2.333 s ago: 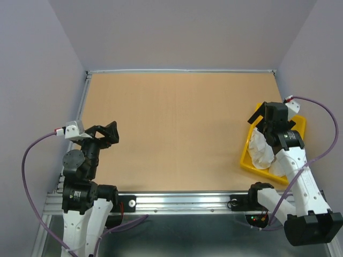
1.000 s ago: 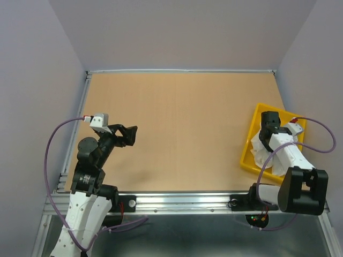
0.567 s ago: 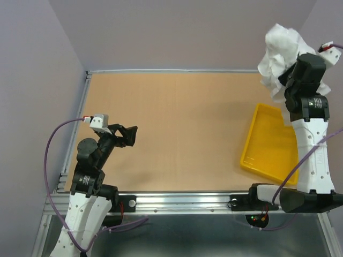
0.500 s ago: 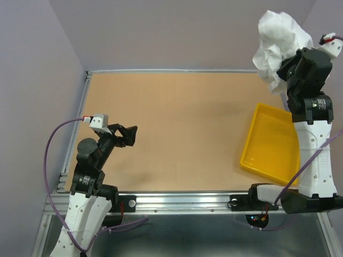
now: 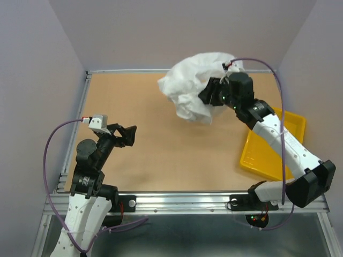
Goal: Fold and stack the long sleeve shirts
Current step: Move the shirt to the center of the board
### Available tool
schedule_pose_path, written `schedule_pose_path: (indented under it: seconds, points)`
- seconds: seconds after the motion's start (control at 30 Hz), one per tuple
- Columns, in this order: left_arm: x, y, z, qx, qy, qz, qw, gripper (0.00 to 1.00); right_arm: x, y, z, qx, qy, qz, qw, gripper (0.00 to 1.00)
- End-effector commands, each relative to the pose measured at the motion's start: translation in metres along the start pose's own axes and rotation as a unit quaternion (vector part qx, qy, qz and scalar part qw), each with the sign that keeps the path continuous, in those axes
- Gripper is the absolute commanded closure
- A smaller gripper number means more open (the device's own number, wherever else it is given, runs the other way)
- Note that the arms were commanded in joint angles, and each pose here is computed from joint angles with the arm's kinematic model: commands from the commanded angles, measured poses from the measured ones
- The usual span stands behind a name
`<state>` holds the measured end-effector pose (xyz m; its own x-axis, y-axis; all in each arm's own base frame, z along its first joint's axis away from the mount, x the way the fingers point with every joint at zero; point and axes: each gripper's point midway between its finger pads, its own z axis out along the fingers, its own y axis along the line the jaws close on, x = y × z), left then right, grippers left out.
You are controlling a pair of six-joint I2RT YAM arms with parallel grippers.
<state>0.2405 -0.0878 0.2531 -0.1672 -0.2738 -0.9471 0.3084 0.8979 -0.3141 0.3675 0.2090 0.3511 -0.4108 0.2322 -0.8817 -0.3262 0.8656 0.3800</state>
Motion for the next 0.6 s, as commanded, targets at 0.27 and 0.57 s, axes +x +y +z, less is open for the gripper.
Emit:
schedule_pose_path:
  seconds: [0.27,0.57]
  points:
    - [-0.007,-0.003,0.004,0.004,-0.015,-0.005,1.000,0.01,0.117,-0.078,-0.051,0.107,0.041,0.043,0.992,0.29]
    - [0.018,-0.008,0.036,0.006,0.071,-0.098,0.993,0.01,0.153,-0.070,-0.028,0.064,0.125,0.009,0.990,0.32]
